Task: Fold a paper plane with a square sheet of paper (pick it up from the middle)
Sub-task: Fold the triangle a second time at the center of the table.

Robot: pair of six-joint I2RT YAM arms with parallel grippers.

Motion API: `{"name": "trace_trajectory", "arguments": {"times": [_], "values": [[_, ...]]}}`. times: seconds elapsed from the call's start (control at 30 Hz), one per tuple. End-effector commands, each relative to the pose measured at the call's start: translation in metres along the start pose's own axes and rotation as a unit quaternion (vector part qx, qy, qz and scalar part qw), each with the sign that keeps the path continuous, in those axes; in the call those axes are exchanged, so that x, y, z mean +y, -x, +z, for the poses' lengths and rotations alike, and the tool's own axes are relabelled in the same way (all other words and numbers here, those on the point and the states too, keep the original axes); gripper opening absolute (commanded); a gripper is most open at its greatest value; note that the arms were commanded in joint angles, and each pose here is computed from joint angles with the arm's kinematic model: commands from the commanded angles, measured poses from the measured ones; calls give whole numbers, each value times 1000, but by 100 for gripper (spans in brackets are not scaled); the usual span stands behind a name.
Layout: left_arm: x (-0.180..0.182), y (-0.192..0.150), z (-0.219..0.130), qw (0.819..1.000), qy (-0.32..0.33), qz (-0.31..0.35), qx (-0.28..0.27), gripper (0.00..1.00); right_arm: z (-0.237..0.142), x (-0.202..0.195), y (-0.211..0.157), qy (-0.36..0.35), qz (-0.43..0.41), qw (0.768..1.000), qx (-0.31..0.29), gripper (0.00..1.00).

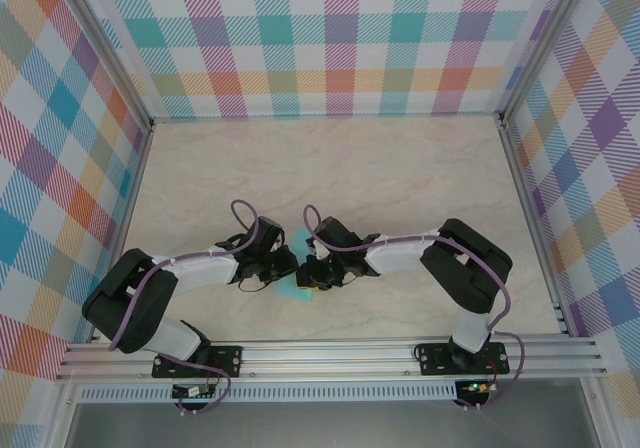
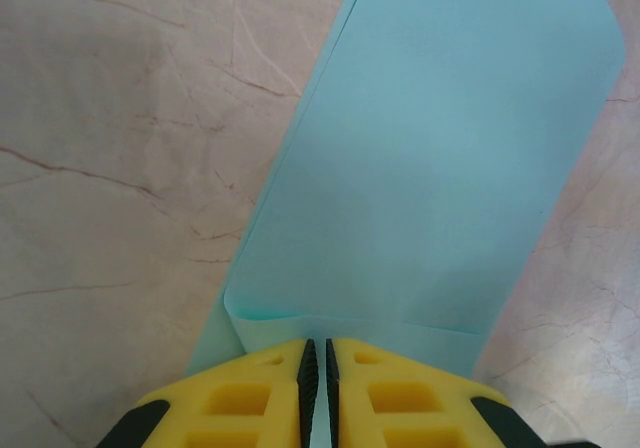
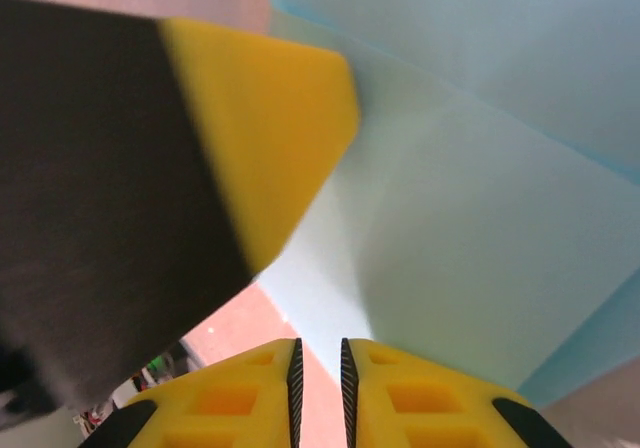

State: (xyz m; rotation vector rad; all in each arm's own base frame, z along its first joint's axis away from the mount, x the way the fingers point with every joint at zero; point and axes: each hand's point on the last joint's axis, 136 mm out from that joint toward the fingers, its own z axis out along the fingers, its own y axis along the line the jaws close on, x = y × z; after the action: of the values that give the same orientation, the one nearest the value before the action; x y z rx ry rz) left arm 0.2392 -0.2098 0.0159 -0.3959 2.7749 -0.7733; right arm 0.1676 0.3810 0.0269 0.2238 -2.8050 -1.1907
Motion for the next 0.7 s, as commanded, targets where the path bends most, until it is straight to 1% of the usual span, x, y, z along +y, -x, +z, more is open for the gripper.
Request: {"name": "trace_trajectory", "arguments": {"times": [0.0,0.17,0.27,0.43,0.47,0.57,0.67], "values": [[26,-10,3,999,48,-8,19,16,12,-21,-7,-25,22,999,16,18],[17,-6,-3,999,46,7,20,17,15,-49,-20,-52,42,998,22,15],[7,-2,-11,1000,28,10,10,20,13,-55,-24,-61,46,997,22,13],[-14,2,-33,1000,-10,26,-5,30,12,-58,-24,-71,41,996,21,11],[-15,1,-37,1000,-12,28,-7,30,12,-57,-23,-68,40,997,21,11],[-17,-3,-46,999,-28,36,-9,25,12,-54,-22,-63,39,997,18,11],[-18,-6,-47,998,-54,32,-8,16,11,-54,-21,-64,41,997,15,10]]}}
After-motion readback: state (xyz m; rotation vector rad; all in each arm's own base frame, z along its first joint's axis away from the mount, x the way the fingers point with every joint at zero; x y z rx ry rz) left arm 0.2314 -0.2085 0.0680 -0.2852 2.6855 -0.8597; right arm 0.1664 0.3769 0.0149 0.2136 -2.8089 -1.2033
